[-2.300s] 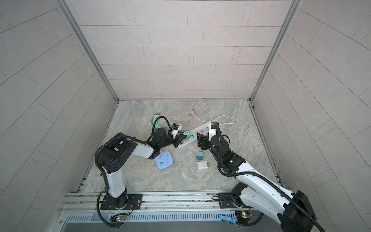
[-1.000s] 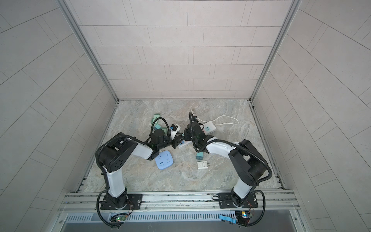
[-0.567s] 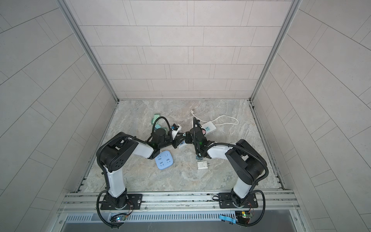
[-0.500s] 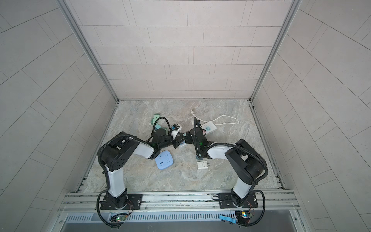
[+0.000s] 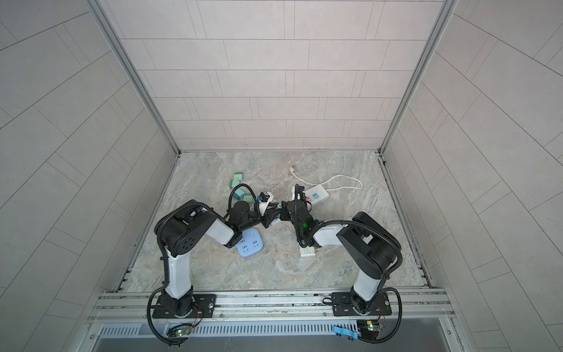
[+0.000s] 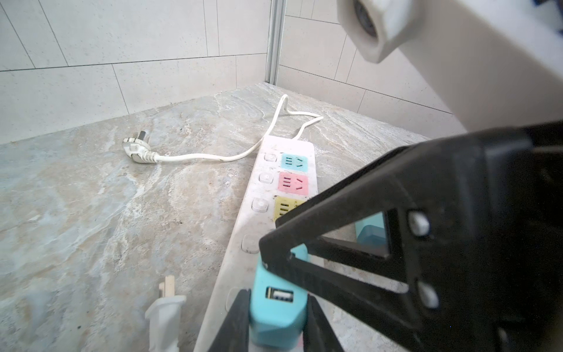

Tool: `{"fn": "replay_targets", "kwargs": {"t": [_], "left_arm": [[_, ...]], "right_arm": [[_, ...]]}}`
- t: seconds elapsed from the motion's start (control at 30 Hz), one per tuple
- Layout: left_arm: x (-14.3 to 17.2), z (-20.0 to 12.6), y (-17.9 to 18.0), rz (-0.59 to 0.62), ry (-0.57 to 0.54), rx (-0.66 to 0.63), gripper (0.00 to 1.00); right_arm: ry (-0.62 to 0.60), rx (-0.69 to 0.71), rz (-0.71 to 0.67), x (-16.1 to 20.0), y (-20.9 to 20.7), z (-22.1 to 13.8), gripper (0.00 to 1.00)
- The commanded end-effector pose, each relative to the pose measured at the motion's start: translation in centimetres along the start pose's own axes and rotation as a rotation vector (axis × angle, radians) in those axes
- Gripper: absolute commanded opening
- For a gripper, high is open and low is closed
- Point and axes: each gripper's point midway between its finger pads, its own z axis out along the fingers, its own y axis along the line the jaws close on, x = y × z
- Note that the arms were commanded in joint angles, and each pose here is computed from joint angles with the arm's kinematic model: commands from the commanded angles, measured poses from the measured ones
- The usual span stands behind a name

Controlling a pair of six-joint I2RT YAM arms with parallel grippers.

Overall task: Insert plugs into power strip
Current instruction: Insert the plug into the socket, then pick up the plug from the center of the table.

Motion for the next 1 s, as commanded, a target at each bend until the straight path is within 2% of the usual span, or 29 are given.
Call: {"fn": "replay_targets", "kwargs": {"t": [0.0,0.03,0.13,0.23,0.3,0.43,0.57,0.67,0.73,0.83,0.87,0.97], "left_arm": [[0.9,-0.6,-0.8,-0.022,0.035,0.018,0.35],[0.3,-0.6,-0.8,-0.021,0.032,0.016,0.43],[-1.5,-0.7,-0.8,-0.018,0.041,0.014,0.53],[-3.9,-1.4,-1.1,-0.002,0.025,0.015,0.65],[-5.4,-2.0,-1.5,0.005,0.016,0.022,0.70],[-8.2,-3.8,-2.3,-0.043,-0.001,0.017,0.72],[-10.9,-6.8,-2.6,-0.246,-0.066,-0.030,0.72],[-11.6,-8.5,-2.8,-0.420,-0.123,-0.038,0.73],[-10.6,-8.8,-2.9,-0.549,-0.086,-0.045,0.73],[-8.0,-8.1,-3.2,-0.750,0.014,-0.066,0.64],[-7.2,-7.8,-3.6,-0.801,0.050,-0.067,0.58],[-4.7,-6.8,-5.5,-0.874,0.153,-0.056,0.55]], "right_arm": [[0.154,0.163,-0.081,4.1,-4.3,-1.5,0.31],[0.136,0.166,-0.085,3.2,-4.2,-1.9,0.35],[0.095,0.166,-0.081,-0.1,-3.7,-3.2,0.44],[0.040,0.170,-0.084,-3.6,-3.4,-5.3,0.63],[0.005,0.184,-0.083,-5.6,-3.7,-7.1,0.67],[-0.034,0.239,-0.091,-7.5,-4.9,-11.4,0.69],[0.028,0.417,-0.067,-6.3,-8.6,-15.0,0.68],[0.060,0.606,0.011,-5.3,-11.9,-17.8,0.73],[0.150,0.560,-0.021,-3.9,-11.3,-17.7,0.73],[0.247,0.458,-0.005,-1.9,-9.8,-17.1,0.71],[0.260,0.422,0.002,-1.4,-9.4,-16.8,0.70],[0.274,0.333,0.001,-0.3,-8.6,-16.2,0.68]]}}
